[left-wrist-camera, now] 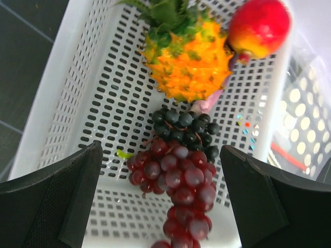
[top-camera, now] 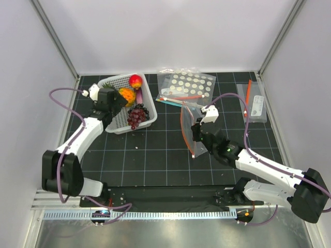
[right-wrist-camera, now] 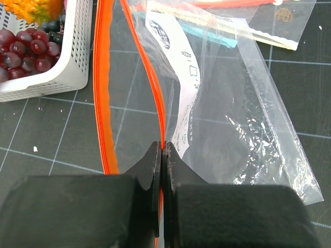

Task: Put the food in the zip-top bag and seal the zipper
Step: Pick up the fake fruit from the bin.

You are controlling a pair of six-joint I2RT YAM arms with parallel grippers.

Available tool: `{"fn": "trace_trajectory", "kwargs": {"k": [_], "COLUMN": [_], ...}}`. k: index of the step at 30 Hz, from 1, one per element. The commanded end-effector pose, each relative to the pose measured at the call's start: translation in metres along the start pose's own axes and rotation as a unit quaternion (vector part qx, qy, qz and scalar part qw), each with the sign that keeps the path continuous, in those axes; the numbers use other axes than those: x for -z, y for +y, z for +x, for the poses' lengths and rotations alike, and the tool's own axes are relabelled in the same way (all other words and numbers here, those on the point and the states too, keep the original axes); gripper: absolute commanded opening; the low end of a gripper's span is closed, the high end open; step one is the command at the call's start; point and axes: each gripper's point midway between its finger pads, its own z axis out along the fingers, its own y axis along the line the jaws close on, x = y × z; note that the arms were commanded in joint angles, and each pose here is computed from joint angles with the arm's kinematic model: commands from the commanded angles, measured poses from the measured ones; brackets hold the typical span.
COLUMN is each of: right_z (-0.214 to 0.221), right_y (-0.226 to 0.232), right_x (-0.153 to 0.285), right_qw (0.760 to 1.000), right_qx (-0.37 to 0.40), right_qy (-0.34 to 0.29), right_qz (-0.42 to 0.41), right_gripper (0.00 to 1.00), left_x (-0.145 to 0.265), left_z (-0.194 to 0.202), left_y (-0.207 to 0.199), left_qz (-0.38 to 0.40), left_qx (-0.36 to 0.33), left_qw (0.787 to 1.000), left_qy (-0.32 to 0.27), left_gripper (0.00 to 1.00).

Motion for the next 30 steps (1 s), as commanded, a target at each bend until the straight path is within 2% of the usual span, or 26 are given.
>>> {"fn": "trace_trajectory", "kwargs": {"k": [1, 5, 14, 26, 29, 30], "right_z": [-0.012, -0.011, -0.009, -0.007, -0.006, -0.007], "right_y": [0.006, 0.006, 0.008, 0.006, 0.007, 0.007], "right_x": [0.001, 0.001, 0.002, -0.002, -0.002, -0.001], "right_qw": [1.0, 1.0, 0.999, 1.0, 1.0, 1.0], "right_qx": [-0.021, -0.022, -0.023, -0.022, -0.021, -0.023], "right_qy": [-0.019, -0.018, -0.016, -0.012, -0.01, -0.011], "right_qz": [-0.012, -0.013, -0.02, -0.012, -0.014, -0.015], "right_gripper": [0.01, 0.01, 0.01, 0.01, 0.01, 0.01], "left_x": [-0.021, -0.051, -0.104, -0.137, -0.159, -0.163], "left_z": [-0.018, -0.033, -0.057, -0.055, -0.049, -0.046], "left_y": [-0.021, -0.027, -0.035, 0.005, 0.009, 0.013], "left_qz": [0.029, 0.013, -0.025, -0.11, -0.11, -0.113], "left_qx": [0.073, 0.087, 0.104, 0.11, 0.109, 0.107], "left_qw": [0.997, 0.996, 0.994, 0.986, 0.987, 0.987], "left_qy": [-0.016, -0.009, -0.039, -0.058, -0.053, -0.048], "left_gripper": [1.0, 1.0, 1.0, 1.0, 1.0, 0.95]}}
